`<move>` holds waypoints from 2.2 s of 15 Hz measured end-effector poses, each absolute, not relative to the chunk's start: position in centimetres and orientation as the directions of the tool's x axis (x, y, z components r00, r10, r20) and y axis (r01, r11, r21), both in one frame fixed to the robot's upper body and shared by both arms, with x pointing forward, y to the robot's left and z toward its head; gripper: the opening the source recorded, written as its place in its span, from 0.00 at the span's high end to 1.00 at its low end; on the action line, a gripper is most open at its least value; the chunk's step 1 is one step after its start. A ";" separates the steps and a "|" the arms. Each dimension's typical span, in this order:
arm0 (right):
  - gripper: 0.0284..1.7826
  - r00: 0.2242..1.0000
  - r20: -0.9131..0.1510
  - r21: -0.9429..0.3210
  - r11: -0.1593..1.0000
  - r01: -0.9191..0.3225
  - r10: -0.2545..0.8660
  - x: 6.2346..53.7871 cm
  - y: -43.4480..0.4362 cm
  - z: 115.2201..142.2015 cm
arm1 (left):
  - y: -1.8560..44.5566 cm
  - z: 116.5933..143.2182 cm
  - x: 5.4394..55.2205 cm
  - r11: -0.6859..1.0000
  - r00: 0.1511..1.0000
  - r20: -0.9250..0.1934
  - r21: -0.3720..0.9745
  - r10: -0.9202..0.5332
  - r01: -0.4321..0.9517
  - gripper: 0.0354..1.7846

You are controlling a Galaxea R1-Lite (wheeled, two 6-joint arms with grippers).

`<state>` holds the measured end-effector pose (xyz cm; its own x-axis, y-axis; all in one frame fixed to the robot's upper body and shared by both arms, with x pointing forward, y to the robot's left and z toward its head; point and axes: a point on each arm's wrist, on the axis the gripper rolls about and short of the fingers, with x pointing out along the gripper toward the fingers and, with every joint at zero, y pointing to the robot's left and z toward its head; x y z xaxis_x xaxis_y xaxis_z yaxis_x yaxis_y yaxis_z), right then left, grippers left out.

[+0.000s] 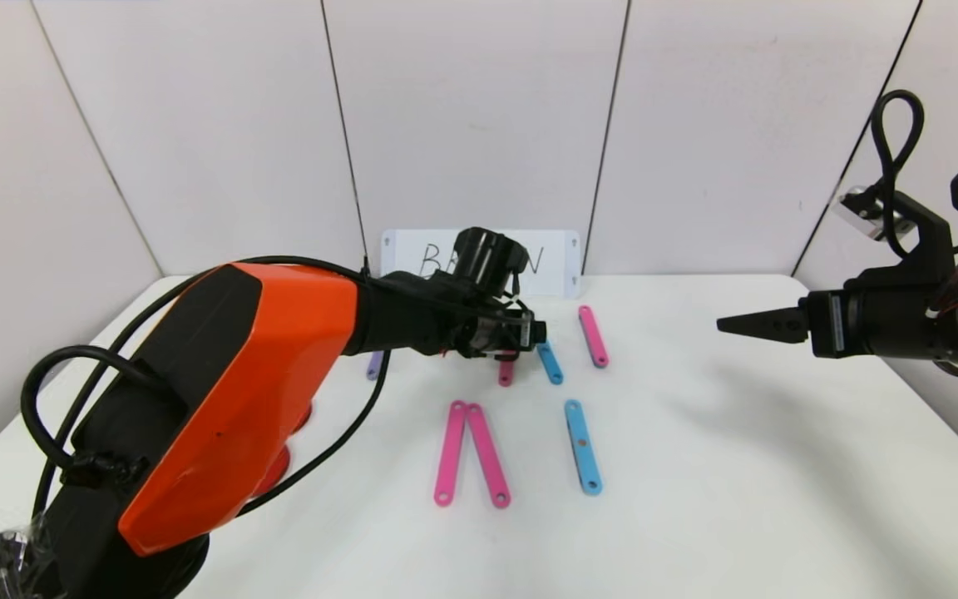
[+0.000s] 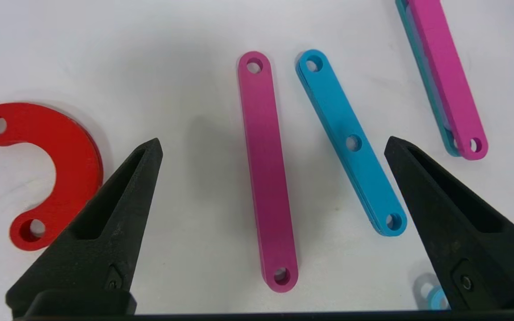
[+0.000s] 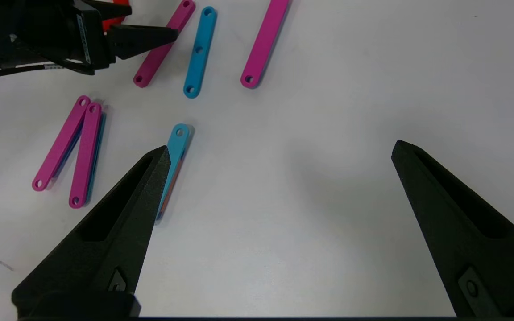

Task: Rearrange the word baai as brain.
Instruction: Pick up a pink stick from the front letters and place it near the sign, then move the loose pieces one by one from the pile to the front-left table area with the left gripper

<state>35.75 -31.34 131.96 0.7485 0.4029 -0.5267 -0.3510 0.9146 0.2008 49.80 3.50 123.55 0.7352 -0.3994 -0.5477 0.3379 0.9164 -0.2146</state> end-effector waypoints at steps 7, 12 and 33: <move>0.03 0.749 -0.526 0.200 0.915 -0.351 0.403 35.8 -31.3 132.0 | 8.2 127.7 49.1 0.947 0.729 -0.605 -0.172 -0.320 0.273 0.02; 0.03 0.745 -0.530 0.198 0.913 -0.356 0.405 35.8 -31.2 131.8 | 13.0 129.0 48.7 0.970 0.729 -0.640 -0.159 -0.243 0.184 0.02; 0.03 0.711 -0.561 0.205 0.904 -0.376 0.423 36.1 -30.4 130.7 | 28.5 130.6 49.1 1.000 0.750 -0.661 0.030 0.016 0.005 0.02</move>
<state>36.12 -30.39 130.74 0.7114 0.4227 -0.5615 -0.3756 0.9039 0.2047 49.11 28.53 130.61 0.7498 0.0165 -0.6615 0.0045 0.9995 0.0300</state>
